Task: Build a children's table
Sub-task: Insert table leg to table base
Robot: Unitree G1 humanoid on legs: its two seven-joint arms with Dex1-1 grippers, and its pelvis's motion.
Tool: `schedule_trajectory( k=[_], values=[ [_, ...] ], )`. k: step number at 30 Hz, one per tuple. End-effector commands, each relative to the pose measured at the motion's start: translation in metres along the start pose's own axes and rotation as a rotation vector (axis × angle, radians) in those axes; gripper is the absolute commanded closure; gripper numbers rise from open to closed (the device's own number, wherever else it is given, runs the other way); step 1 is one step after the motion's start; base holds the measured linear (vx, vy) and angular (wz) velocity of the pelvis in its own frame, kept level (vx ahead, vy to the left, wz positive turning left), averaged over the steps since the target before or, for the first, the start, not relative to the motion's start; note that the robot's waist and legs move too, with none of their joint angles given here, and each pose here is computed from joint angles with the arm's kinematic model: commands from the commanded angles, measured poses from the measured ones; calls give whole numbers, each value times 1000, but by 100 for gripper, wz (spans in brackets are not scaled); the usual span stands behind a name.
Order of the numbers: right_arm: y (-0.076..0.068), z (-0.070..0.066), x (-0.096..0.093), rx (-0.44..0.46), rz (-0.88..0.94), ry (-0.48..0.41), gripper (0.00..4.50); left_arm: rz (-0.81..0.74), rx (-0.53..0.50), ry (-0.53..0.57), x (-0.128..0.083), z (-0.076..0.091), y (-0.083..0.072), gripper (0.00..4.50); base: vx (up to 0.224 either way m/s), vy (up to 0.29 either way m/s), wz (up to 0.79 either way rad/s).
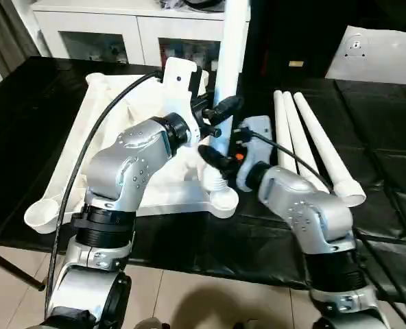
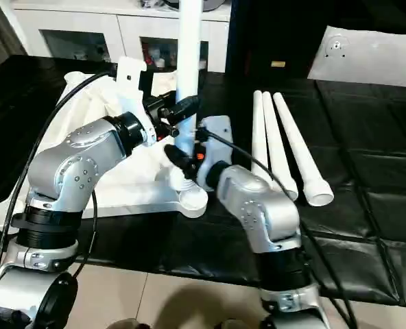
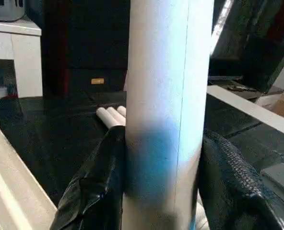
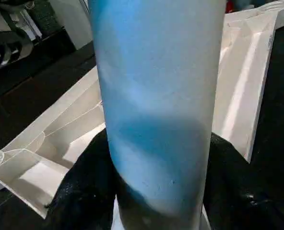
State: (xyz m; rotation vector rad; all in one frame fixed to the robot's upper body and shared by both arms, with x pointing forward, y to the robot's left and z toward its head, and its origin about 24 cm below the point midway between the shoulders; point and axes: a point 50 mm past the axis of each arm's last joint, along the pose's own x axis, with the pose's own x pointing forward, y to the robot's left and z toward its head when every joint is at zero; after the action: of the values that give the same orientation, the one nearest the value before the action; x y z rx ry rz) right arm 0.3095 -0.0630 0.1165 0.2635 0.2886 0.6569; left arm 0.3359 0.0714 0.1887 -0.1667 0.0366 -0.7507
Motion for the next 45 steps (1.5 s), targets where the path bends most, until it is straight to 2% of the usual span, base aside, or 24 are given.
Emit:
schedule_trajectory(
  k=[1, 7, 9, 13, 15, 17, 21, 24, 26, 29, 32, 36, 45],
  values=[
    [-4, 2, 2, 8, -49, 8, 255, -20, 36, -41, 3, 12, -7, 268, 0, 0, 0],
    [-3, 5, 2, 19, -26, -19, 256, 15, 53, -22, 3, 12, -4, 268, 0, 0, 0],
    [-3, 8, 0, 25, -5, -42, 256, 10, 39, -5, 2, 11, -2, 212, 0, 0, 0],
    [-2, 9, -3, 0, 40, -53, 257, -5, 39, -5, -1, 9, 1, 189, 0, 0, 0],
    [-3, 9, -6, -11, 75, -57, 257, -68, 23, -10, -3, 9, -1, 177, 0, 0, 0],
    [-1, 9, -10, -24, 141, -67, 257, -86, -33, -24, -6, 9, 1, 155, 0, 0, 0],
    [4, 11, -23, -57, 312, -79, 257, -215, -148, -11, -14, 6, -1, 155, 0, 0, 0],
    [3, 10, -27, -76, 351, -63, 257, -256, -181, -14, -17, 5, -3, 155, 0, 0, 0],
    [1, 9, -31, -86, 384, -49, 257, -302, -216, -23, -21, 3, -4, 183, 0, 0, 0],
    [-1, 9, -32, -89, 397, -45, 257, -316, -216, -25, -24, 2, -4, 193, 0, 0, 0],
    [-6, 10, -34, -98, 416, -42, 257, -338, -246, -47, -28, 4, -3, 234, 0, 0, 0],
    [-9, 12, -35, -105, 423, -38, 259, -349, -241, -51, -32, 4, -2, 251, 0, 0, 0],
    [-12, 13, -36, -115, 426, -31, 259, -355, -217, -48, -33, 0, -4, 260, 0, 0, 0]
  ],
)
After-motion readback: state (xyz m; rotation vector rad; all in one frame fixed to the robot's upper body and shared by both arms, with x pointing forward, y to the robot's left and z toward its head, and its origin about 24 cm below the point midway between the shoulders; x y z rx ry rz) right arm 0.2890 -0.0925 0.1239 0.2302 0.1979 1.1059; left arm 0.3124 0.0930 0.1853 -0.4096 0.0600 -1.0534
